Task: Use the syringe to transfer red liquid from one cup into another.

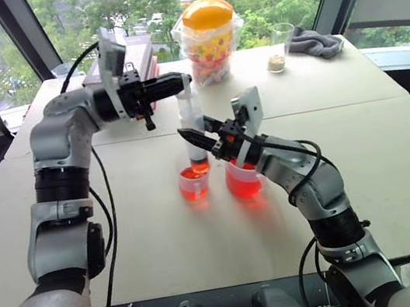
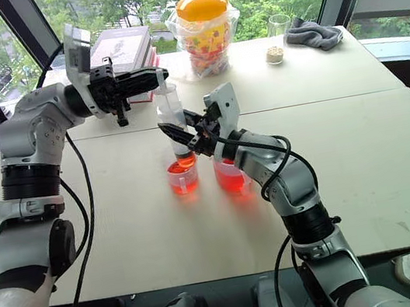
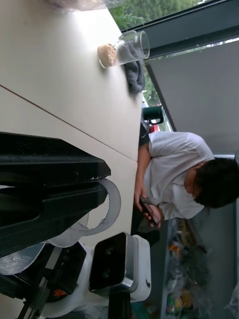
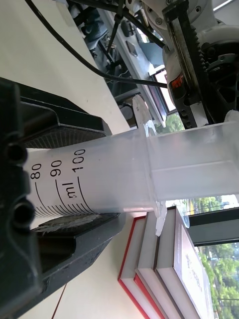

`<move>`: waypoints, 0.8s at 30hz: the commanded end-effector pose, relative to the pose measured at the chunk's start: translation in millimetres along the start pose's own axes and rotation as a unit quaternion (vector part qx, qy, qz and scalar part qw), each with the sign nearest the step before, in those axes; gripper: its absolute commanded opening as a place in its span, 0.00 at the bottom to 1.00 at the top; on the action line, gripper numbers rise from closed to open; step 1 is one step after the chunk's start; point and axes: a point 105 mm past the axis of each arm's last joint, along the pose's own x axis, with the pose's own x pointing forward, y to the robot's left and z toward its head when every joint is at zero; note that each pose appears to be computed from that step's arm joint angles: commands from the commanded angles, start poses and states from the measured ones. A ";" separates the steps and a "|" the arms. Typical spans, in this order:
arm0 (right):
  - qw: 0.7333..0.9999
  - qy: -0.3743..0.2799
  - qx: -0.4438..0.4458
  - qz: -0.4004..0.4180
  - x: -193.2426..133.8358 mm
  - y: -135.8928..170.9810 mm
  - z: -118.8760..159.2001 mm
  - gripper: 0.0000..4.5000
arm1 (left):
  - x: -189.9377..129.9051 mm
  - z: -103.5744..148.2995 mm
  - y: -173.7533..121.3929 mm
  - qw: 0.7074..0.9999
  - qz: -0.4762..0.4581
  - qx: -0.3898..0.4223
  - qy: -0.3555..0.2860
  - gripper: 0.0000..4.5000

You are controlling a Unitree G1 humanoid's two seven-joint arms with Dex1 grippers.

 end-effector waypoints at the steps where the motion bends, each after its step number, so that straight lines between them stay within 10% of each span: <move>1: 0.998 -0.046 -0.021 0.029 6.6 14.6 26.7 0.31 | 5.3 8.7 -10.1 0.999 -0.028 0.022 0.002 0.01; 24: 0.993 -0.107 -0.019 0.038 18.2 18.0 73.9 0.31 | -4.9 -12.9 -25.0 0.998 -0.046 0.006 0.043 0.01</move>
